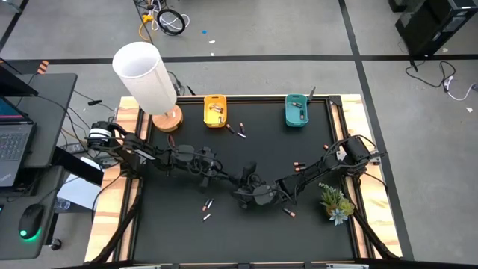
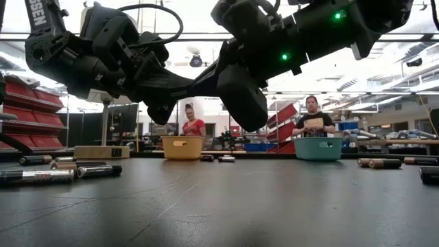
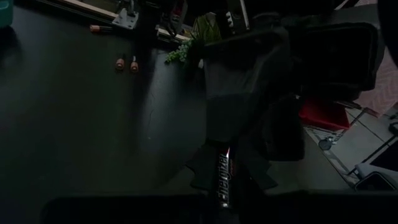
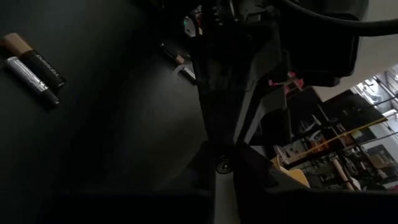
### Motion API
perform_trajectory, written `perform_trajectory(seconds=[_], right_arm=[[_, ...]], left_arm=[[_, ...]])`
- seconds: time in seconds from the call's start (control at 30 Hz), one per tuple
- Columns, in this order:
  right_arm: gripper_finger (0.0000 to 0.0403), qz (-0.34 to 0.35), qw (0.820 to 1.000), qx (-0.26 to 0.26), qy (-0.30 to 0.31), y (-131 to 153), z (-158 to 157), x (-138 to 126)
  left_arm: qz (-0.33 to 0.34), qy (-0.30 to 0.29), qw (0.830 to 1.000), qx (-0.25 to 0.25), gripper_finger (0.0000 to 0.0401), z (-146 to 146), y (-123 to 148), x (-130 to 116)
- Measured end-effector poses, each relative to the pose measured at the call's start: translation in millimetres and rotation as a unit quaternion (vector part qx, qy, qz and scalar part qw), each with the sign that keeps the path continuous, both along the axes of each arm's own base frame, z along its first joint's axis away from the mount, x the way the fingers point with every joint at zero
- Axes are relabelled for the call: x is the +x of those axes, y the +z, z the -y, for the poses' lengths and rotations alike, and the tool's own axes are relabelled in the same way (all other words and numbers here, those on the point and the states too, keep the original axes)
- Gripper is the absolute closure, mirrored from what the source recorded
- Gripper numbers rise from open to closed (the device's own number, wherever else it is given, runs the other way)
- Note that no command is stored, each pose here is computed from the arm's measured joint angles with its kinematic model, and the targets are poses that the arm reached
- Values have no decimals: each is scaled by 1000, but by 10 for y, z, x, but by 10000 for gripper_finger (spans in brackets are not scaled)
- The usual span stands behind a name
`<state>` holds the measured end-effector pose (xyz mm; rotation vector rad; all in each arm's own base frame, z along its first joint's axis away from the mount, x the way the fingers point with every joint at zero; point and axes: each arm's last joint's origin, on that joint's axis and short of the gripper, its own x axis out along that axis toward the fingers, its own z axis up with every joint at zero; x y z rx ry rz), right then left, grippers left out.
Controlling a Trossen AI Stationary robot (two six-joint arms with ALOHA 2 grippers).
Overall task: Sort batteries
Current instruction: Put the silver battery into the yellow bin
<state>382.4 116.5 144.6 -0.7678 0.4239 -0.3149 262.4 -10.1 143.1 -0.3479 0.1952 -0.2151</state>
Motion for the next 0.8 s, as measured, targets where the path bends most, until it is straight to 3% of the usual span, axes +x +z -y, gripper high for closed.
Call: perform_trajectory(seconds=[0.17,0.37,0.47,0.8], right_arm=[[369,0,1000,2,-1,-2,1,-1],[372,-1,1000,20,-16,-20,-23,-21],[372,-17,999,23,-15,-62,-89,-64],[373,-47,993,75,-72,-171,-217,-250]], left_arm=[[0,11,1000,-3,336,-4,2,2],[3,19,1000,7,253,-9,4,5],[15,54,998,19,225,-34,18,-5],[-47,46,997,51,227,66,-267,-304]])
